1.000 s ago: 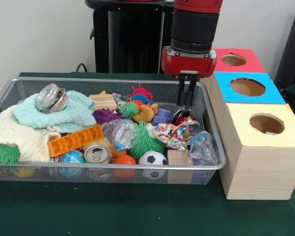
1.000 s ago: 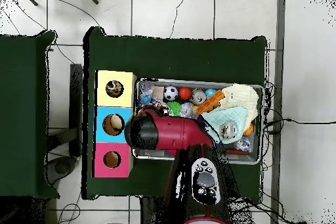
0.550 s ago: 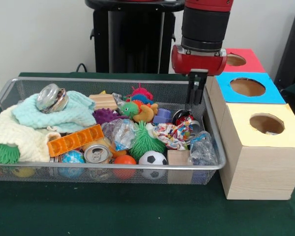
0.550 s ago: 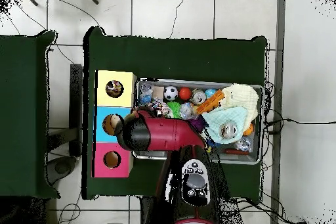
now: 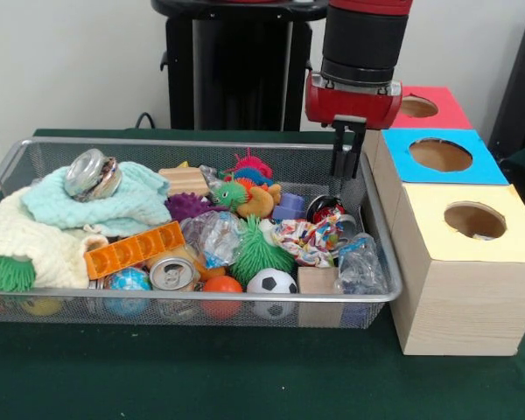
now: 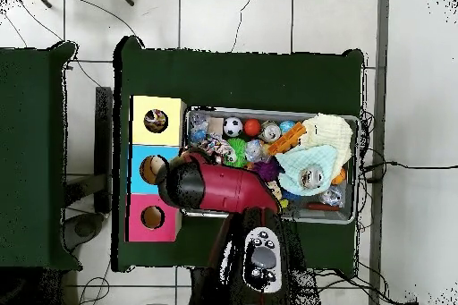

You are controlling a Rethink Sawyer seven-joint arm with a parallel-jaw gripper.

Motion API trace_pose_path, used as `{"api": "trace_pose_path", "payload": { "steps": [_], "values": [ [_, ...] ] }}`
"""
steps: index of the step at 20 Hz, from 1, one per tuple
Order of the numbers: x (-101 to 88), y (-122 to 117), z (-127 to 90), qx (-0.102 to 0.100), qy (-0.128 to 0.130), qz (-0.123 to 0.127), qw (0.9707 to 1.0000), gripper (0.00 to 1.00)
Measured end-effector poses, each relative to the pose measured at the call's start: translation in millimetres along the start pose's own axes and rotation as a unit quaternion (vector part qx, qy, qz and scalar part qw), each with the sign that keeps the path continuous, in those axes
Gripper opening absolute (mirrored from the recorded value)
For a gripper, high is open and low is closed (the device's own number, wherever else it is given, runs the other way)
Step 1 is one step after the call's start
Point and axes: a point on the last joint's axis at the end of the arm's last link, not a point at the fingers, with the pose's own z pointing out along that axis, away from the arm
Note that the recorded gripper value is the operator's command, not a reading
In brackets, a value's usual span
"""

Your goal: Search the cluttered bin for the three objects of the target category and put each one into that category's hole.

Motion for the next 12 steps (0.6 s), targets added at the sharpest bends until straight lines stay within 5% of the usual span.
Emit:
{"api": "trace_pose_path", "payload": {
  "steps": [5,12],
  "values": [
    [9.4,3.7,1.1,-0.003,0.009,0.048,0.9988,0.00],
    [17.9,2.4,3.7,-0.001,0.017,0.063,0.9979,0.00]
  ]
}}
